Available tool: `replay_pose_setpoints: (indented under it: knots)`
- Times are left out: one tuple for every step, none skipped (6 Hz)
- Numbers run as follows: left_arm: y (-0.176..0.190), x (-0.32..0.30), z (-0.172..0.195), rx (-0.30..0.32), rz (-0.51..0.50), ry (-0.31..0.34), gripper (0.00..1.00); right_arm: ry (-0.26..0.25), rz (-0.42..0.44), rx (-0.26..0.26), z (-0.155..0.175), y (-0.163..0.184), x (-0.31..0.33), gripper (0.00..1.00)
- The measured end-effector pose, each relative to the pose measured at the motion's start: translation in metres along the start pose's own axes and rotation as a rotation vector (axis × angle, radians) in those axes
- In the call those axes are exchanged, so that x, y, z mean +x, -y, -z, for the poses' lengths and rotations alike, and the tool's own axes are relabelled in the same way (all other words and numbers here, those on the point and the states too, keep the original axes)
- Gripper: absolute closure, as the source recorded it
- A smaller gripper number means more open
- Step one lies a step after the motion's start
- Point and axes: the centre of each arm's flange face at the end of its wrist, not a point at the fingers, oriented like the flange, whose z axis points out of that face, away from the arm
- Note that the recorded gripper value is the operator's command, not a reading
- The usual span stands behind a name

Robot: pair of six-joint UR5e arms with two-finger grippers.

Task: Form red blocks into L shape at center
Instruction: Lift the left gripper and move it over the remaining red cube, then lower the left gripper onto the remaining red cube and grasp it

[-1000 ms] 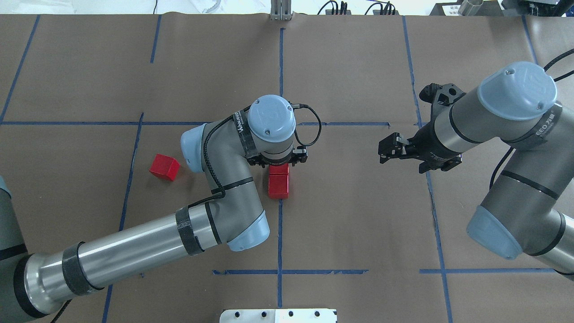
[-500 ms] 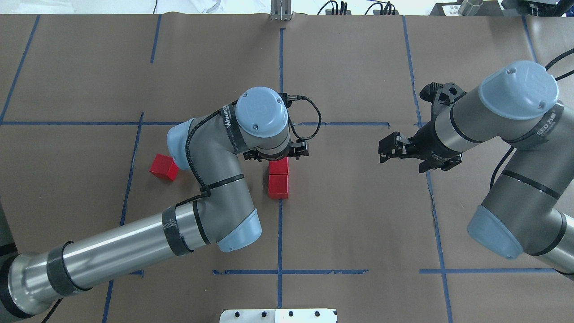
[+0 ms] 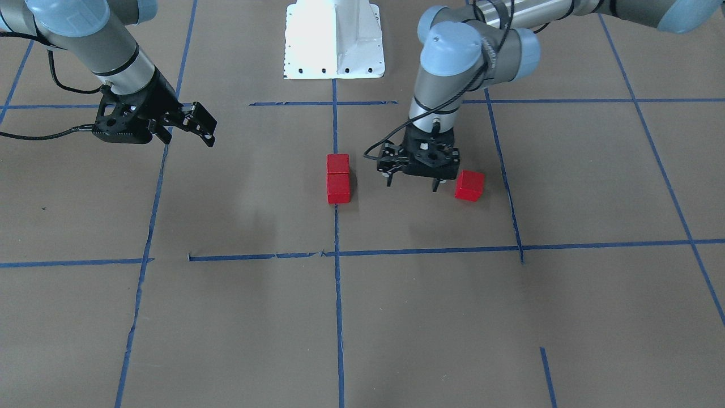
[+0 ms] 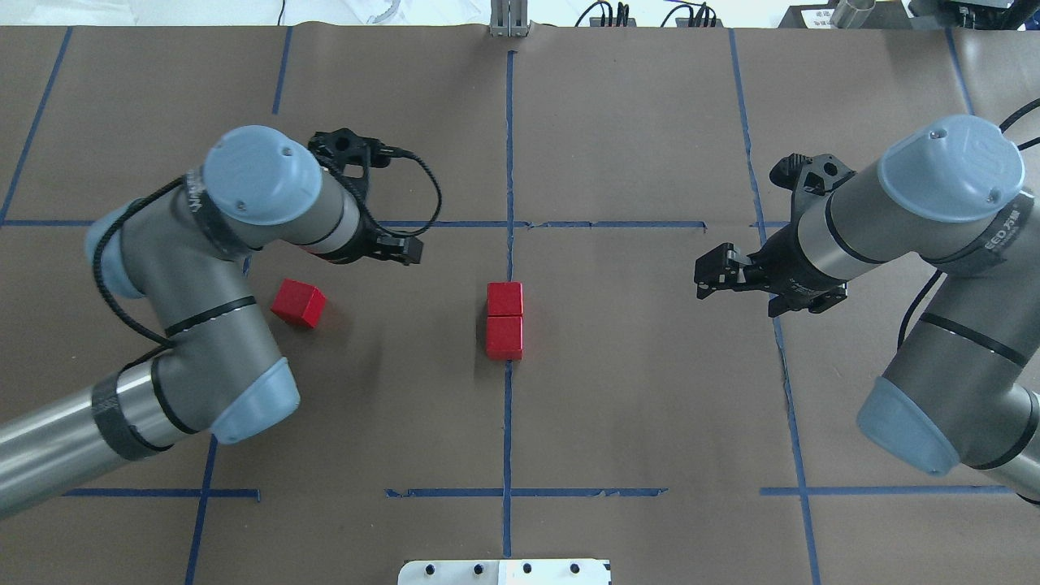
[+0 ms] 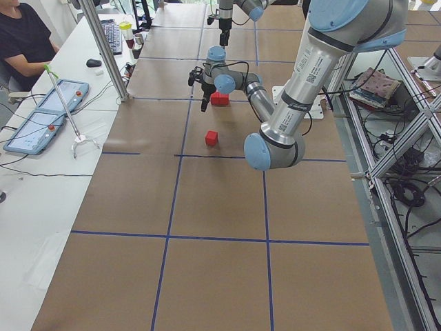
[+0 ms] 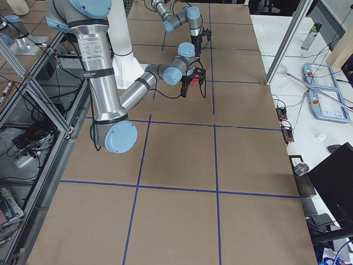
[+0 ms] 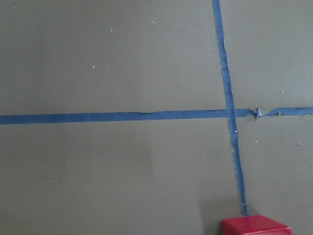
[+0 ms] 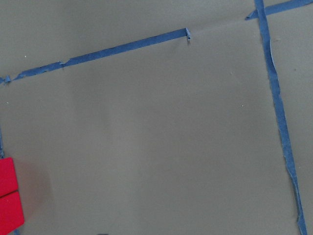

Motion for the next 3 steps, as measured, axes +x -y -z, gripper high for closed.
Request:
replay_pose_setpoints:
  knots:
    - [-0.01,-0.046,-0.005,-0.045,-0.038,0.01,0.0,0.0,0.001,0.0,0.0,-0.001,0.001,0.0]
    - [-0.02,-0.062,-0.012,-0.095,-0.004,-0.004,0.0,0.002,0.002,0.0,0.001,-0.001,0.0,0.0]
    - [-0.028,-0.063,-0.019,-0.128,0.054,-0.012,0.0,0.002,0.002,0.0,0.001,-0.001,0.0,0.0]
